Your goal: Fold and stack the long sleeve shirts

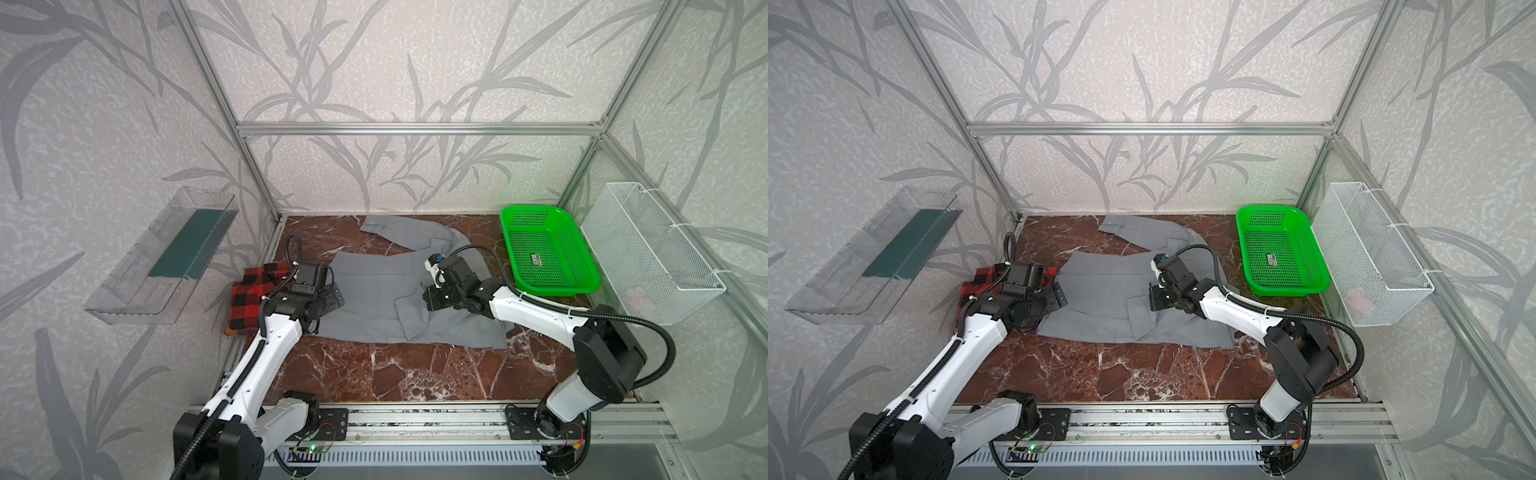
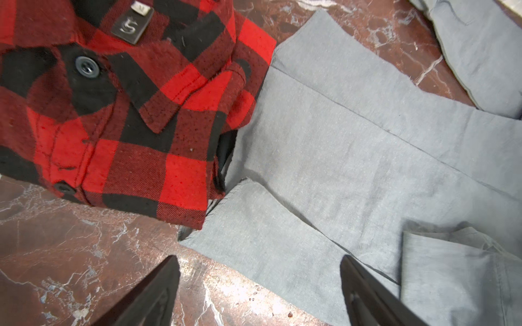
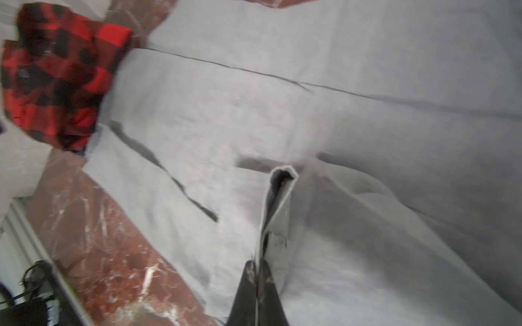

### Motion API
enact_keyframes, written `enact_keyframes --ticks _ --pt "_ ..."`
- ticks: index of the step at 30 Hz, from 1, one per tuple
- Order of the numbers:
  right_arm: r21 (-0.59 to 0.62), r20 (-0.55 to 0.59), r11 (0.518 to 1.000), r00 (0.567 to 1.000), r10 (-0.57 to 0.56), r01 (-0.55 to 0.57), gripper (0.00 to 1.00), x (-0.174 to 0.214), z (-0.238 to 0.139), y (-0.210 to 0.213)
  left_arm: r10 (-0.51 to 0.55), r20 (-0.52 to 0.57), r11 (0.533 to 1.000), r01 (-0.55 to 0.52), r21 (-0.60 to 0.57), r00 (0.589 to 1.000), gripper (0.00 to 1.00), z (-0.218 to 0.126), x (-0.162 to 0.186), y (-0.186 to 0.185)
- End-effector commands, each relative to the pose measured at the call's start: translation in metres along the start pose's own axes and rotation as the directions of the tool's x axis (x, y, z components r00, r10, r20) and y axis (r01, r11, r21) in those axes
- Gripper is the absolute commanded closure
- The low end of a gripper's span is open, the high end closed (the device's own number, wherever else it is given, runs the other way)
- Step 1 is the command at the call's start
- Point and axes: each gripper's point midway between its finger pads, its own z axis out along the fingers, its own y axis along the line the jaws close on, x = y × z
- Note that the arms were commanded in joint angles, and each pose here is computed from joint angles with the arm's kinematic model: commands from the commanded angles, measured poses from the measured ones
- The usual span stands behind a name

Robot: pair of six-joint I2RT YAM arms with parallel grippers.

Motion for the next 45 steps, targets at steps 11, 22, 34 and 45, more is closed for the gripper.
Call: enact_keyframes --ticks 11,22,34,45 --pt "-0.108 0.089 0.994 0.996 0.022 -0.012 1.0 -0.022 0.082 0.109 -0.053 0.101 0.998 0.056 -0.025 0.993 0.02 -0.016 -0.013 0.016" --pt "-0.163 0.082 0.986 0.996 -0.022 0.035 0.81 -0.004 0.126 0.16 -0.085 0.137 0.996 0.088 -0.013 0.987 0.01 -0.023 -0.018 0.02" --pt "-0.113 0.237 0.991 0.971 -0.042 0.07 0.41 -0.04 0.039 0.114 -0.051 0.035 0.999 0.051 -0.002 0.998 0.01 -0.008 -0.002 0.013" --pt "0.173 0.294 0.976 0.953 0.073 -0.129 0.43 -0.02 -0.07 -0.056 0.06 -0.237 0.995 -0.041 0.087 0.97 0.01 0.023 0.072 -0.032"
